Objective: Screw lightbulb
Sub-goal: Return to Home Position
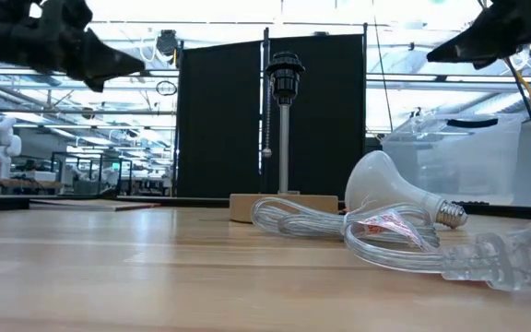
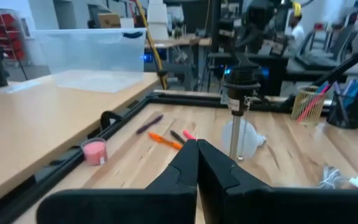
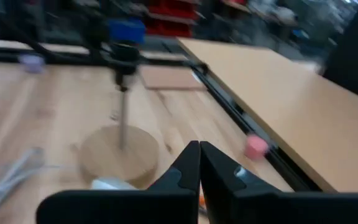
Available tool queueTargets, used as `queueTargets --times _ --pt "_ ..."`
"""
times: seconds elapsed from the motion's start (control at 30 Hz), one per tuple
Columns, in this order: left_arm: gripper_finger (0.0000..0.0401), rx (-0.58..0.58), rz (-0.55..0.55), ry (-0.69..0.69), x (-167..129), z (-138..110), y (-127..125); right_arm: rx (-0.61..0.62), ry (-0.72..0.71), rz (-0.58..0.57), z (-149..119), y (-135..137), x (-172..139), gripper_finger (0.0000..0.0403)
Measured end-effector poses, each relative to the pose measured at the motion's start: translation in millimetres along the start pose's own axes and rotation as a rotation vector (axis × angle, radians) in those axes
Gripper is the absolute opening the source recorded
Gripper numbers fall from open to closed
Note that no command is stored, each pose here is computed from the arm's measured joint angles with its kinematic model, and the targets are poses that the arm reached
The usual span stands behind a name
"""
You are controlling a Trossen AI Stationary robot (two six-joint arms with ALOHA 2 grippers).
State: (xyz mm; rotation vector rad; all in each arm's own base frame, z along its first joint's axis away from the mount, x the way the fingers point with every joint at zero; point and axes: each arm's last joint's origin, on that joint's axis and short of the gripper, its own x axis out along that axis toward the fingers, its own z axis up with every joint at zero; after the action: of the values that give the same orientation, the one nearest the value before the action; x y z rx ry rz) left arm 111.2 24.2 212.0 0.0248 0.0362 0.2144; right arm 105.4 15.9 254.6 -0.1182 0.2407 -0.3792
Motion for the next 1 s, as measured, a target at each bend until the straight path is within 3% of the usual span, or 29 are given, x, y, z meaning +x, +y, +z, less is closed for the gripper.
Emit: queueTargets --times 0.23,0.6,1.0 --pt "0.0001 -0.015 -0.040 -0.037 -9.5 -26.1 -5.0 -0.038 -0.178 0.243 -16.9 3.1 -5.6 0.0001" --pt "0.0000 0.005 -0.055 -0.024 -11.2 -31.3 -7.2 -0.022 -0.264 0.249 -39.6 -2.9 -12.6 0.0000" --pt "0.0000 0.017 -0.083 -0.019 -10.6 -36.1 -8.2 -0.011 -0.295 0.425 -50.1 1.4 -14.6 0.0000"
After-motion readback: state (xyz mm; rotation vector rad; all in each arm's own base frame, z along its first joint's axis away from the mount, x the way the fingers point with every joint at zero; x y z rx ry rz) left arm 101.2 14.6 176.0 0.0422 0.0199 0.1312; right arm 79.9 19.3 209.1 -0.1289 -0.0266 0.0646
